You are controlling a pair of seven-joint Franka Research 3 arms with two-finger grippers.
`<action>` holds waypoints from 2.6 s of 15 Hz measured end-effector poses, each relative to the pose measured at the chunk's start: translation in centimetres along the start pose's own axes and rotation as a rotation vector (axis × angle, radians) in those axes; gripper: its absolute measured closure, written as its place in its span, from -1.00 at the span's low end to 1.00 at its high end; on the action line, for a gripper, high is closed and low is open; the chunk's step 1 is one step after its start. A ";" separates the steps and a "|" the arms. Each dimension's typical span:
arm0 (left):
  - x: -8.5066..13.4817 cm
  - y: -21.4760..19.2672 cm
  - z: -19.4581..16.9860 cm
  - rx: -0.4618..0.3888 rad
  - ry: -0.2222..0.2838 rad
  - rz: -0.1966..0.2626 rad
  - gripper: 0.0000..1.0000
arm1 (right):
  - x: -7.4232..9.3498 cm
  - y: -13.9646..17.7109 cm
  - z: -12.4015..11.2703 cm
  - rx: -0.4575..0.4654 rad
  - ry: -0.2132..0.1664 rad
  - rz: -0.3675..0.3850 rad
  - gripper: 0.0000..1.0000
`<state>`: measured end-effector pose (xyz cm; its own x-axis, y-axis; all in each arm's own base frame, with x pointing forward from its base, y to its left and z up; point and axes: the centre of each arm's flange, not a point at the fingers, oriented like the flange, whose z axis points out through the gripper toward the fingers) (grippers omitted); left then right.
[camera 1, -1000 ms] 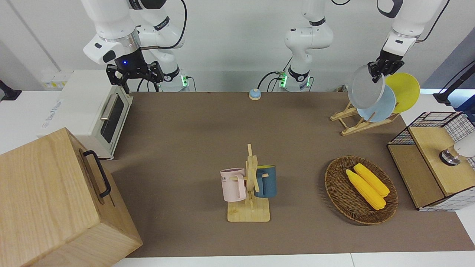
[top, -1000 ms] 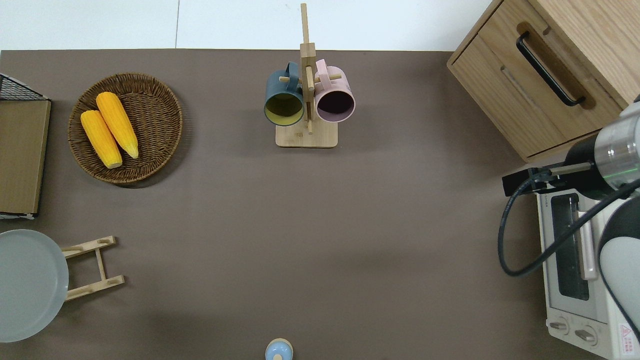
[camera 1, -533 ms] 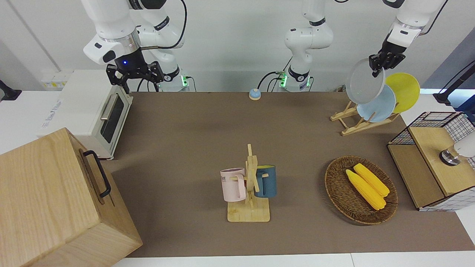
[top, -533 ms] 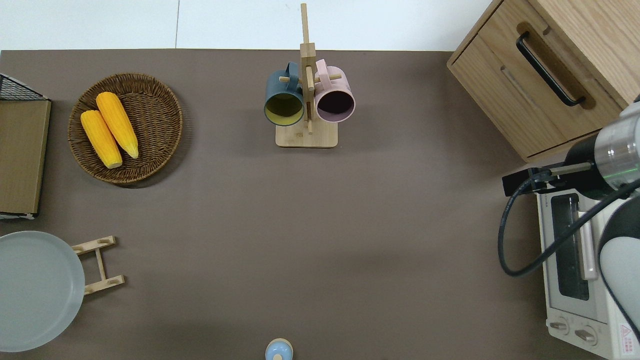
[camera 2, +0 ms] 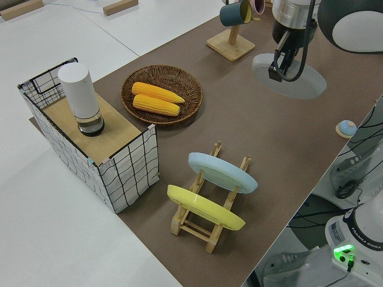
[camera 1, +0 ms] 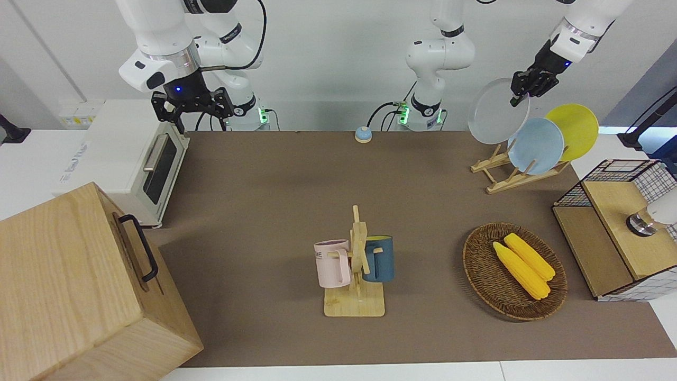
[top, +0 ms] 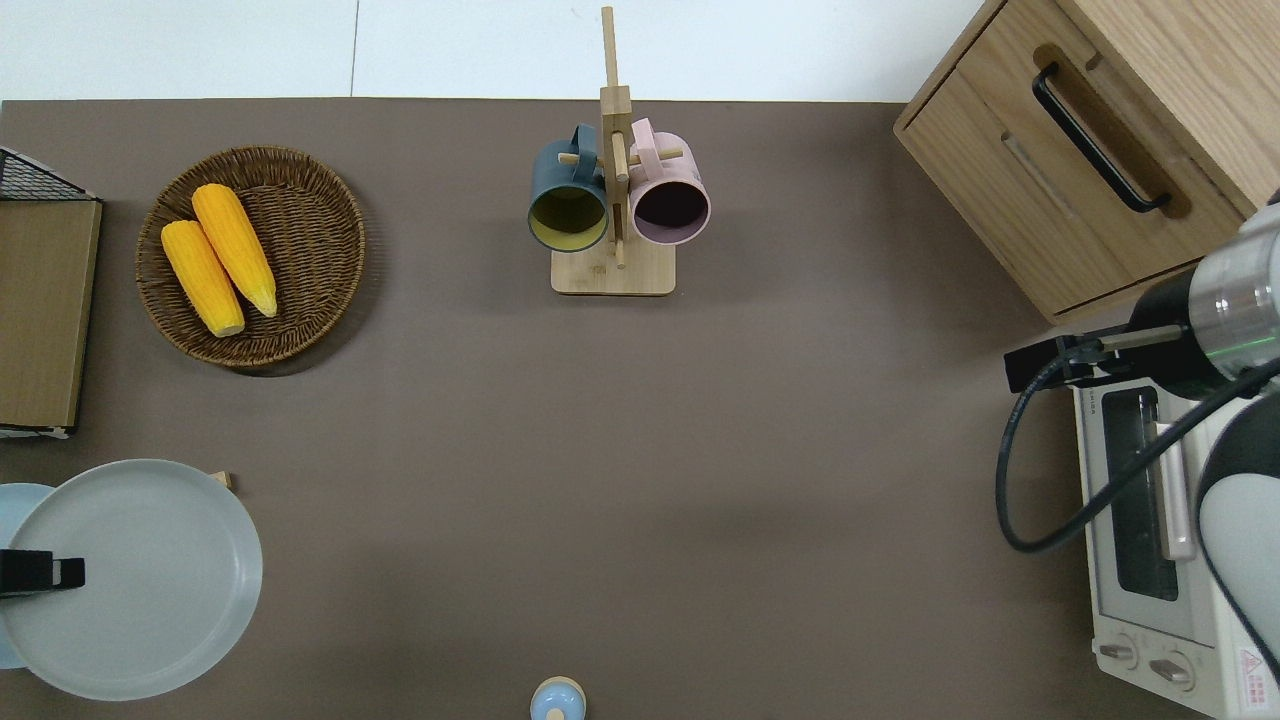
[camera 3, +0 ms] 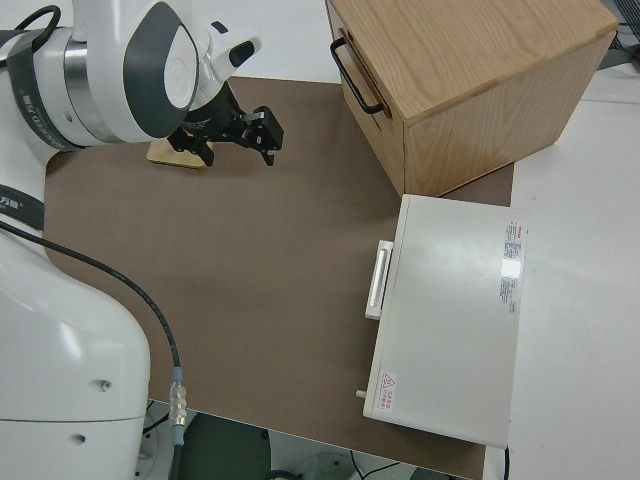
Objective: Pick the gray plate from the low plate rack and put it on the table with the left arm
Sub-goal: 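Lift the gray plate up out of the rack with the left gripper, then carry the plate away from the rack and lower it onto the table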
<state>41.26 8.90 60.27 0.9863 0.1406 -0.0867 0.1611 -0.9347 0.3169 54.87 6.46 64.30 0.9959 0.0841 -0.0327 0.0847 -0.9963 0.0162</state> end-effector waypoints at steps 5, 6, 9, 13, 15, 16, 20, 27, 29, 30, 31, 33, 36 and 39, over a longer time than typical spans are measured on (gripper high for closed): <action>0.6 0.6 3.6 -0.136 -0.071 -0.020 0.81 | 0.0 0.0 0.0 0.000 0.000 0.000 -0.97; 0.6 0.6 4.2 -0.153 -0.082 -0.017 0.81 | 0.0 0.0 0.0 0.000 0.000 0.000 -0.97; 0.5 0.5 6.2 -0.193 -0.109 0.021 0.81 | 0.0 0.0 0.0 0.000 0.000 0.000 -0.97; 0.6 -0.5 9.1 -0.203 -0.110 0.052 0.81 | 0.0 0.0 0.0 0.000 0.000 0.000 -0.97; 0.6 -1.2 10.6 -0.216 -0.107 0.068 0.81 | 0.0 0.0 0.0 0.000 0.000 0.000 -0.97; 0.5 -1.5 11.4 -0.221 -0.105 0.076 0.81 | 0.0 0.0 0.0 0.000 0.000 0.000 -0.97; 0.3 -2.5 14.2 -0.251 -0.089 0.105 0.81 | 0.0 0.0 0.0 0.000 0.000 0.000 -0.97; 0.0 -3.5 17.6 -0.264 -0.056 0.122 0.81 | 0.0 0.0 0.0 0.000 0.000 0.000 -0.97; -0.2 -3.9 18.7 -0.271 -0.045 0.133 0.81 | 0.0 0.0 0.0 0.000 0.000 0.000 -0.97; -0.3 -4.1 19.3 -0.274 -0.038 0.137 0.81 | 0.0 0.0 0.0 0.000 0.000 0.000 -0.97; -0.4 -4.3 19.9 -0.276 -0.033 0.144 0.81 | 0.0 0.0 0.0 0.000 0.000 0.000 -0.97; -0.7 -4.7 21.3 -0.286 -0.023 0.155 0.81 | 0.0 0.0 0.0 0.000 0.000 0.000 -0.97; -0.7 -5.2 22.7 -0.292 -0.014 0.155 0.81 | 0.0 0.0 0.0 0.000 0.000 0.000 -0.97; -0.4 -5.6 23.5 -0.281 -0.008 0.160 0.81 | 0.0 0.0 0.0 0.000 0.000 0.000 -0.97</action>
<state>39.12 6.37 36.36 0.9997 -0.0049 -0.0222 0.0088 -0.8180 0.5752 54.87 6.46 64.30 0.9959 0.0841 -0.0327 0.0847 -0.9963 0.0162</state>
